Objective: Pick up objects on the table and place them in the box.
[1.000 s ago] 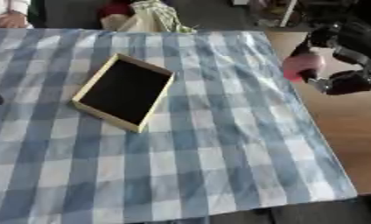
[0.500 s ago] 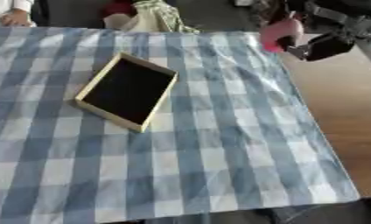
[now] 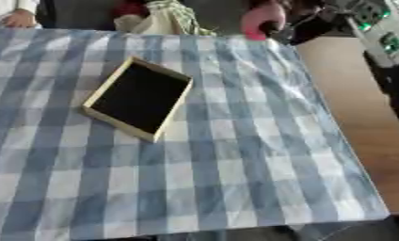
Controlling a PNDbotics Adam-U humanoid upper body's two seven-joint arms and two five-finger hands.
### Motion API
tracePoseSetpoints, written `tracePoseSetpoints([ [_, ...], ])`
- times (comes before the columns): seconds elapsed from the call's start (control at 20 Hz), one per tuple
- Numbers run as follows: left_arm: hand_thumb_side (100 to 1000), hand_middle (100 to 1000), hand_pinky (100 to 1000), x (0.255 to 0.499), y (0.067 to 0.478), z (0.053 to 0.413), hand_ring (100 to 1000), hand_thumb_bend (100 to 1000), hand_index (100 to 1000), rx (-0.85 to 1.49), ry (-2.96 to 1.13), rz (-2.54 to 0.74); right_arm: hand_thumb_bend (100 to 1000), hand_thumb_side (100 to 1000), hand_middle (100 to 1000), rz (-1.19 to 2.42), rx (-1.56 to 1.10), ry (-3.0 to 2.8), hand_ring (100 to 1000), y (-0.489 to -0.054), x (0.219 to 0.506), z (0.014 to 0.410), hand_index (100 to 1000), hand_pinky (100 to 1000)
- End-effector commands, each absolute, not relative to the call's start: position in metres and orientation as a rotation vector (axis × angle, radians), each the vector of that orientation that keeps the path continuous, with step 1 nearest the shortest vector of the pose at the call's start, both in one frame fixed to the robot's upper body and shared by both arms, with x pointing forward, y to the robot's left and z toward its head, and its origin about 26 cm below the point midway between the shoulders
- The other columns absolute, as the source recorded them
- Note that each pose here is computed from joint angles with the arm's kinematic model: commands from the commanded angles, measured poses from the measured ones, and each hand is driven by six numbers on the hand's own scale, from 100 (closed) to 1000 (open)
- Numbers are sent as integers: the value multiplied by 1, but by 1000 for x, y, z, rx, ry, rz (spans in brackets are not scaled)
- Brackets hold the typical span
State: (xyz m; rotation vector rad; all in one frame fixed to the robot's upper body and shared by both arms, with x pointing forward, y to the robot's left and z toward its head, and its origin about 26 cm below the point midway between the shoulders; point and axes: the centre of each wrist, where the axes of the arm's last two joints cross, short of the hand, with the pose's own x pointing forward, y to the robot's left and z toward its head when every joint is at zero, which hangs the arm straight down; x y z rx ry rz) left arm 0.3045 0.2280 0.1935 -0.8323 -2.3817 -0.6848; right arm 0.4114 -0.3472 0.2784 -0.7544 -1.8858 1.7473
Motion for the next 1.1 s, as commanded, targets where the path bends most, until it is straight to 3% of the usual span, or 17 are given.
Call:
tracePoseSetpoints([
  [0.05,615,710,614,303,227,205,731,100,786,-848,-2437,-635,100,100,517,1765,-774,-1896,622,-332,423,286,722,789],
  [0.5,620,712,618,305,221,213,735,100,786,-899,-2490,-546,100,100,491,1736,-767,-1840,592,-300,458,260,711,780],
  [1.1,619,711,617,306,213,215,733,100,783,-962,-2480,-572,100,100,482,1659,-800,-1741,585,-282,482,219,704,772],
])
